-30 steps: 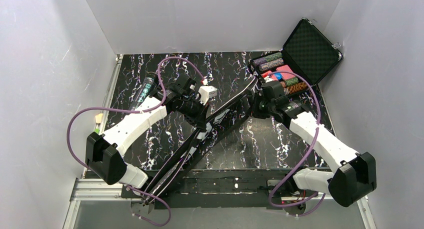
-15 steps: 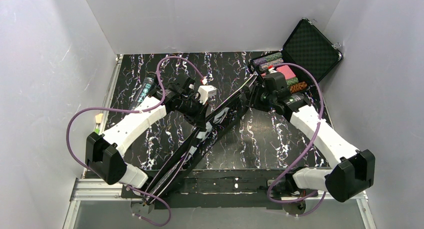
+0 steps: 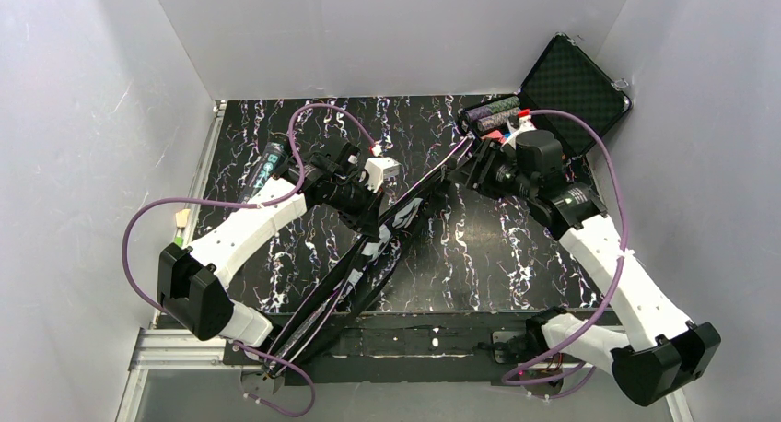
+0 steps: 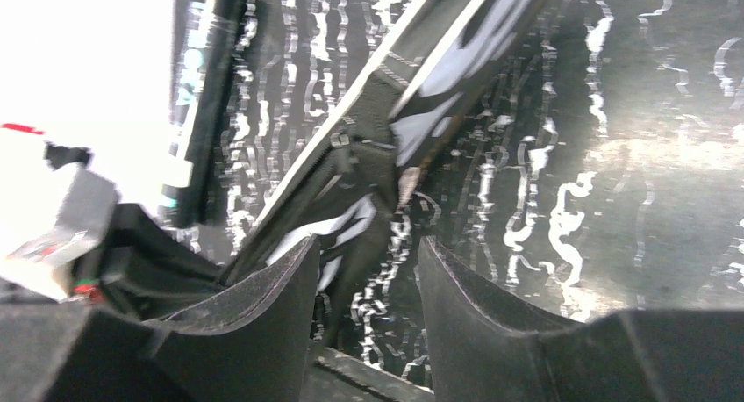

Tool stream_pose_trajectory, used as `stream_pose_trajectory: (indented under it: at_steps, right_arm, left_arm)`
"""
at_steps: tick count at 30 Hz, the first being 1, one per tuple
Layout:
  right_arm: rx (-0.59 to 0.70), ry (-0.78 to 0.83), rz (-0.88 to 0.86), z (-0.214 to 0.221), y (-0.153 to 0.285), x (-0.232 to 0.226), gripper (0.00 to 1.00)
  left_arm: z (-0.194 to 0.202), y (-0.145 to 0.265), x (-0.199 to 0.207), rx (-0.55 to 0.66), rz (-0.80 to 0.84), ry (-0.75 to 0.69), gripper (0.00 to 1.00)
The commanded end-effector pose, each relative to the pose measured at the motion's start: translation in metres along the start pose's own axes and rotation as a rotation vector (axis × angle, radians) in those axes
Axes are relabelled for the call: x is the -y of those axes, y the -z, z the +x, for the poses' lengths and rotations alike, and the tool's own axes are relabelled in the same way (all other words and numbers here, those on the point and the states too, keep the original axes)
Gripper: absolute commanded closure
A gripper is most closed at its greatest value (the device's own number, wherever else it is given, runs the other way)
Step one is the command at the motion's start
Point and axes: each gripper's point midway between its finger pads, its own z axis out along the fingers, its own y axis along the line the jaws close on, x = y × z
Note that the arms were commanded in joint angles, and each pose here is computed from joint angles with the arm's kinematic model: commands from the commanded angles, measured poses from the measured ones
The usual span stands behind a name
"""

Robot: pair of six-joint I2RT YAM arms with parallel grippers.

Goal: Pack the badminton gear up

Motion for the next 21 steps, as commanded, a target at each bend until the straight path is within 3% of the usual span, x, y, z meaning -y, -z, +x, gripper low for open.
stream_pose_trajectory:
  at_steps: [1,21]
  right_arm:
    - [-0.019,-0.083,-0.204,-0.006,0.002,-0.044,0.45]
    - [-0.130,-0.191,-0.179,0.011,-0.038,-0.028,0.47]
  left_arm:
    - [-0.014,0.016,0.015,0.066,0.041,-0.020,1.00]
    - [-0.017,0.020,0.017,0.070,0.038,-0.027,1.00]
